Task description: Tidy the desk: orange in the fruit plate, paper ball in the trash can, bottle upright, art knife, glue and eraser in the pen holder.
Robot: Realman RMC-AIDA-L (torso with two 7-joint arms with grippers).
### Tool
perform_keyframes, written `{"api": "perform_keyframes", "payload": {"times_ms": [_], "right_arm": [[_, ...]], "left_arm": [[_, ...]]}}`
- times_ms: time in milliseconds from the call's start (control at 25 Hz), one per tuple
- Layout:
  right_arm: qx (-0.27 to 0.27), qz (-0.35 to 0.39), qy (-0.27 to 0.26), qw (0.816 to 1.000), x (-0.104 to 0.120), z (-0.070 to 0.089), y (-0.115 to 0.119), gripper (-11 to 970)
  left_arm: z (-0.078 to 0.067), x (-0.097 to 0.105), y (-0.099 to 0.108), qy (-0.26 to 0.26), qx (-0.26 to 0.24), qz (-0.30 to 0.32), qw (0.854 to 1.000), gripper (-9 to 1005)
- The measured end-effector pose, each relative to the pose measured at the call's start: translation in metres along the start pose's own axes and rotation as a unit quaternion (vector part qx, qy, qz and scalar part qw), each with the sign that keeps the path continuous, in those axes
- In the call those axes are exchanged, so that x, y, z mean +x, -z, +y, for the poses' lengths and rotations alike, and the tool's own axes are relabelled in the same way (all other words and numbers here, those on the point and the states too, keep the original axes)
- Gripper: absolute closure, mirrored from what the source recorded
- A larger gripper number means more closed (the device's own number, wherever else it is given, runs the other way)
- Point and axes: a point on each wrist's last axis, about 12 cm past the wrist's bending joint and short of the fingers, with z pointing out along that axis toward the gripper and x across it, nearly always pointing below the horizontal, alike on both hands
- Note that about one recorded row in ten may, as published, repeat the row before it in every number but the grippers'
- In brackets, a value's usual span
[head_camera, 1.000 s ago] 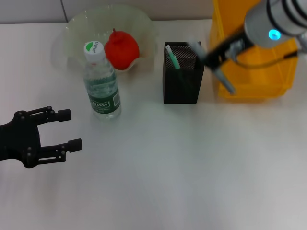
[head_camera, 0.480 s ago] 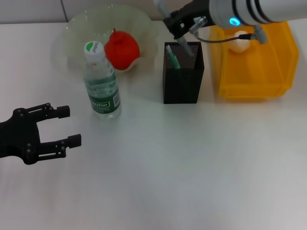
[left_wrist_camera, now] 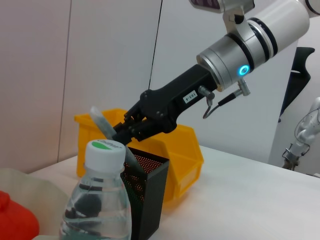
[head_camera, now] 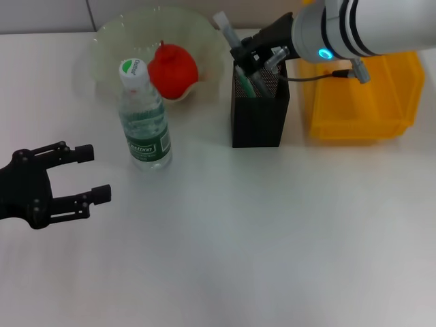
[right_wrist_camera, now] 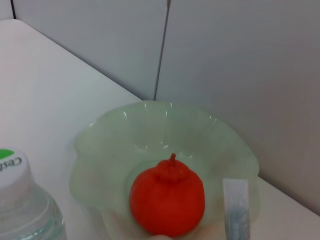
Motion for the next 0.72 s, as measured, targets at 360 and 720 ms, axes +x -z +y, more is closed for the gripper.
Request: {"api": "perform_keyframes", "payload": {"times_ms": [360, 720], "right_arm": [[-0.023, -0.030, -0.029, 0.999, 0.015, -0.006, 0.011, 541], [-0.157, -0.128, -0.005, 0.979, 0.057, -0.033, 0.044, 356]], "left_arm": [[0.003, 0.000, 0.001, -0.001, -0.017, -0.005, 1.000, 198], [0.005, -0.004, 0.000, 0.001, -0.010, -0.024, 1.000, 198]]}}
